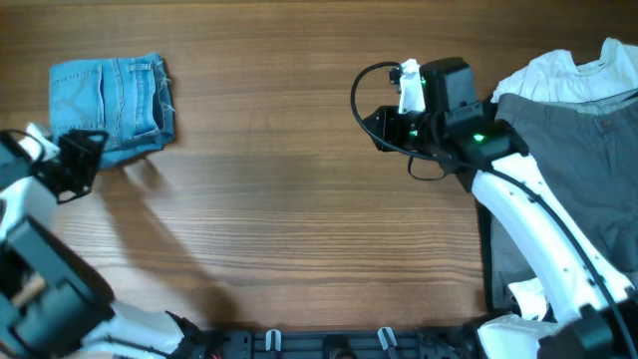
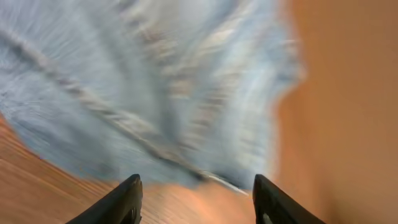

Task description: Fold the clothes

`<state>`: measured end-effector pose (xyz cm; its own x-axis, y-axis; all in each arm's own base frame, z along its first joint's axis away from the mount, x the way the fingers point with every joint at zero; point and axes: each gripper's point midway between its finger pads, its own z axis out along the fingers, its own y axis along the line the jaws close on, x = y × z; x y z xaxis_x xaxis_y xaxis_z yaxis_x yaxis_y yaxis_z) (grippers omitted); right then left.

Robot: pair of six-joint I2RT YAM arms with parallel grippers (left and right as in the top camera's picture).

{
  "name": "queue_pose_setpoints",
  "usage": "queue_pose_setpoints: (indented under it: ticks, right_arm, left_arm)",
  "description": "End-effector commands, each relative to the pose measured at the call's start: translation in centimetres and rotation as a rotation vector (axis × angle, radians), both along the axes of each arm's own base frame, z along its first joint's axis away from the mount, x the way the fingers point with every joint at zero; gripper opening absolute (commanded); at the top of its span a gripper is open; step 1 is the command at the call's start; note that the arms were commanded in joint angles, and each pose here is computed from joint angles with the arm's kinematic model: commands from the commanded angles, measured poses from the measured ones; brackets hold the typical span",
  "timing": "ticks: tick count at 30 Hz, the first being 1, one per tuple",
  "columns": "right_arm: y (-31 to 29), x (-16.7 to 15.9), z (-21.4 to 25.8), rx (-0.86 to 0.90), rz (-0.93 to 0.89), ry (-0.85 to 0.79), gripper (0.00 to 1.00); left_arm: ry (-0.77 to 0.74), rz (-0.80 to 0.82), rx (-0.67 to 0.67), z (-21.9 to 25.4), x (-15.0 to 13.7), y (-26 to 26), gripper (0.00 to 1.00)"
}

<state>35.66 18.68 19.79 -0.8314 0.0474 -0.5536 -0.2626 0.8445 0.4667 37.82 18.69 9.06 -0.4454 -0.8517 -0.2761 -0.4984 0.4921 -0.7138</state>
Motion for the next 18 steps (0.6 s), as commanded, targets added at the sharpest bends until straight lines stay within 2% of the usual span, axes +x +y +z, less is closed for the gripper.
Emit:
queue_pose_setpoints:
  ticks: [1,3,4,5,6,8,11,14,15,16,17,18]
  right_arm:
    - [-1.4,-0.8,4.9,-0.017,-0.026,-0.164,0.21]
    - [-2.2,-1.5,7.1,-0.019,-0.055,-0.226,0.21]
    - [-2.7,-1.8,8.2,-0.022,-0.073,-0.259,0.23]
    - [-3.4,-2.2,9.2,-0.029,-0.097,-0.291,0.28]
    - [-4.7,-2.8,10.9,-0.048,-0.151,-0.348,0.39]
    - [-5.9,-3.7,12.6,-0.057,-0.193,-0.402,0.41]
    - [-7.0,-6.1,15.0,-0.038,-0.207,-0.469,0.44]
    - [-7.8,-8.5,16.6,-0.018,-0.212,-0.511,0.52]
    - [-8.1,-9.2,17.0,-0.013,-0.213,-0.522,0.59]
    - [-8.3,-9.9,17.3,-0.008,-0.215,-0.532,0.72]
    - [-8.5,-10.5,17.6,-0.002,-0.216,-0.542,1.0]
    - [-8.7,-11.0,17.9,0.005,-0.219,-0.55,1.0]
  left_arm:
    - [-0.24,-0.179,0.114,10.7,-1.2,-3.8,0.6]
    - [-0.282,-0.251,0.204,14.2,-2.7,-6.1,0.68]
    - [-0.302,-0.289,0.249,15.8,-3.5,-7.5,0.75]
    - [-0.318,-0.327,0.29,17.4,-4.4,-9.0,0.81]
    - [-0.334,-0.375,0.357,19.5,-6.1,-11.3,0.9]
    - [-0.345,-0.409,0.417,21.2,-7.7,-13.1,0.98]
    - [-0.36,-0.475,0.538,23.4,-10.6,-16.1,1.0]
    - [-0.378,-0.553,0.615,24.8,-13.4,-18.7,1.0]
    - [-0.393,-0.589,0.638,25.1,-14.4,-19.7,1.0]
    - [-0.399,-0.592,0.648,25.3,-14.8,-20.0,1.0]
    - [-0.404,-0.591,0.666,25.5,-15.3,-20.3,1.0]
    - [-0.401,-0.579,0.693,25.6,-15.8,-20.2,1.0]
